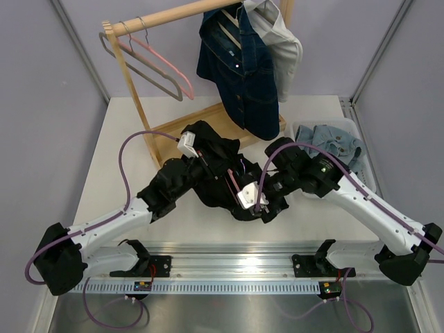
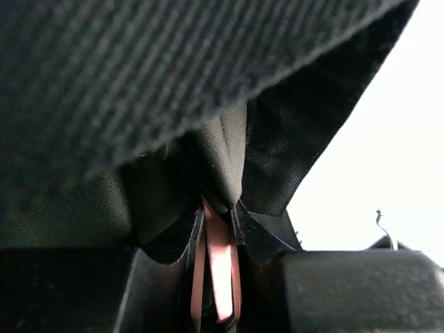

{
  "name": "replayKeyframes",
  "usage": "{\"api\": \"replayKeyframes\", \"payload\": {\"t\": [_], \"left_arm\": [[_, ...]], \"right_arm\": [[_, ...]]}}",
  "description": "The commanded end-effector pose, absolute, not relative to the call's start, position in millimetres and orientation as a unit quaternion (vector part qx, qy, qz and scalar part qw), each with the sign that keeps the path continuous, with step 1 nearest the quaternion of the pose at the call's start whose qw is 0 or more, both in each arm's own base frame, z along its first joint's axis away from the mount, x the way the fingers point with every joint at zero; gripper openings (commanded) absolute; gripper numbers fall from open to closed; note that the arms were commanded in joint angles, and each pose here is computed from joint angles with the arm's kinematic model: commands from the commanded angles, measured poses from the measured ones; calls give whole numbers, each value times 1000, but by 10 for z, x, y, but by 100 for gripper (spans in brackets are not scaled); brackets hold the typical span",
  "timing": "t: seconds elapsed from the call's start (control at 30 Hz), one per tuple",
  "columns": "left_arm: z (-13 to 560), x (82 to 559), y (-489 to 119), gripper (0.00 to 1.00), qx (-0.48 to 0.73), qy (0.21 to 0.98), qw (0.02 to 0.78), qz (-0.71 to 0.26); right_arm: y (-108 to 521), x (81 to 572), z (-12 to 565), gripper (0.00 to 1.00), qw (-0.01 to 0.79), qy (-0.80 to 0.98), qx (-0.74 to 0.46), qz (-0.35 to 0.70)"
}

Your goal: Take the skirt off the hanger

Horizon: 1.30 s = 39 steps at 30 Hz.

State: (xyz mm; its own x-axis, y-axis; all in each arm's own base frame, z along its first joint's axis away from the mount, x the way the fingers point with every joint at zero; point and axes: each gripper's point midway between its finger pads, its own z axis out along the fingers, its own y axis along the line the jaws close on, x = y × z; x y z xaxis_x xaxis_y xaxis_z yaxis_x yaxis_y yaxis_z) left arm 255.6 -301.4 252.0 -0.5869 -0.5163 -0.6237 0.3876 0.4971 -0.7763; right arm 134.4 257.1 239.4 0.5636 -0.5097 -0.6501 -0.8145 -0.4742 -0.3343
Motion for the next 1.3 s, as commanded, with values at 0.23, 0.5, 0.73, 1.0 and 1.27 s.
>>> {"api": "replayKeyframes", "payload": {"t": [0.23, 0.5, 0.73, 1.0, 1.27], "left_arm": [[3109, 2576, -3113, 0, -22, 680, 478, -555], [3266, 2557, -3067, 0, -26, 666, 482, -569], [3371, 2646, -2718, 0, -63, 649, 500, -570], [3428, 2780, -2244, 0, -127, 623, 524, -567], [3454, 2781, -2117, 0, -143, 608, 493, -606]], "right_arm": [[2729, 1389, 2352, 86, 319, 398, -829, 227], [2638, 1448, 2059, 57, 294, 421, -836, 194], [2452, 1404, 1902, 29, 269, 435, -841, 177], [2301, 1254, 1701, 9, 247, 449, -838, 189], [2302, 1486, 1618, 0, 290, 479, -817, 139]]}}
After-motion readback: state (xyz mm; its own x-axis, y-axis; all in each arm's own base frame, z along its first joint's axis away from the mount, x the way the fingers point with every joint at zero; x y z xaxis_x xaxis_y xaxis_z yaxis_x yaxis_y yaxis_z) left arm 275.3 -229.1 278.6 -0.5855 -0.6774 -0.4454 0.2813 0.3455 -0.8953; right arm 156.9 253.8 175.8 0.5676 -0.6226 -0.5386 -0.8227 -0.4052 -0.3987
